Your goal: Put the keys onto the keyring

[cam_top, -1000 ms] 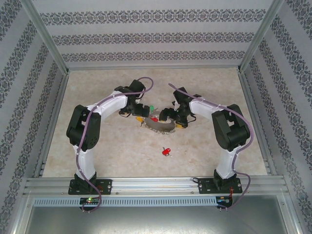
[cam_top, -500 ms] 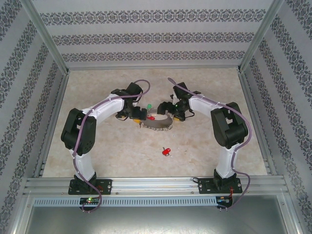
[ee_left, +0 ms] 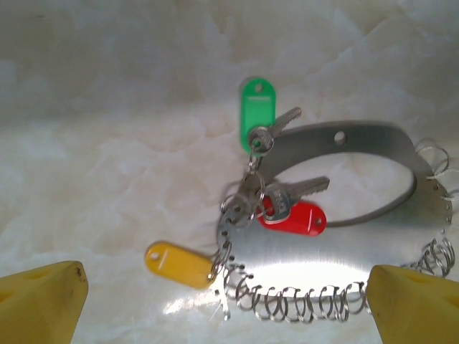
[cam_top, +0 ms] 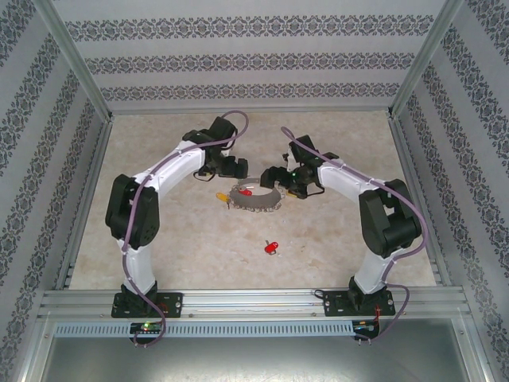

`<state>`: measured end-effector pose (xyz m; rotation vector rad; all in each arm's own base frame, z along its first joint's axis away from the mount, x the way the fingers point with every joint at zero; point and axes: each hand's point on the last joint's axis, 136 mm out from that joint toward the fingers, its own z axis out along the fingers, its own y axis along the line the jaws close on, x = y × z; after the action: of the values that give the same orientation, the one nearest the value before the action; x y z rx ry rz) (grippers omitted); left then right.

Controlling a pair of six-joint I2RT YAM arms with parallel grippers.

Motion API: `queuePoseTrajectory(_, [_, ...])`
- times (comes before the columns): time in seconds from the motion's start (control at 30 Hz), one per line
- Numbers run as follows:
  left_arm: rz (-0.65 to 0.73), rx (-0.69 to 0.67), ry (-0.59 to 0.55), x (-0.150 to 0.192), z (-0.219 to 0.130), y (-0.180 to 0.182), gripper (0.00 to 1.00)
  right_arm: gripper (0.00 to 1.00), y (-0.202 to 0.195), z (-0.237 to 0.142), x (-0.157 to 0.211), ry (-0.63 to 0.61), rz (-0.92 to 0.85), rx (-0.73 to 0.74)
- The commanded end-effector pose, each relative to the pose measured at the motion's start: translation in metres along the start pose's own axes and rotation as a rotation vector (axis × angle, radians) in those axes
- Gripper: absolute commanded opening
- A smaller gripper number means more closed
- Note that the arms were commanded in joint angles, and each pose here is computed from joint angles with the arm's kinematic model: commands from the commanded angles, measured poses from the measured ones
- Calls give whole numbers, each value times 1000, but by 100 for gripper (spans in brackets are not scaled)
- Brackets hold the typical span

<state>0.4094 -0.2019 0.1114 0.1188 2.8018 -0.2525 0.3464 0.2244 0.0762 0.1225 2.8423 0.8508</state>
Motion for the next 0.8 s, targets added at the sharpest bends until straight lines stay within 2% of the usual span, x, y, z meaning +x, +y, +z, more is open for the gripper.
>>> queuePoseTrajectory(0.0, [15, -7, 66, 5, 19, 0, 100, 98, 4, 3, 15, 32, 18, -14])
queuePoseTrajectory(0.23, [30, -21, 110, 10, 38, 0, 100, 98, 6, 12, 21, 51, 14, -18])
queuePoseTrajectory(0.47, [20, -32, 149, 33, 42, 8, 80, 97, 8, 25, 16, 61, 21, -36])
queuePoseTrajectory(0.77, [2, -45, 181, 56, 43, 17, 76, 97, 18, 32, -4, 53, 1, -49])
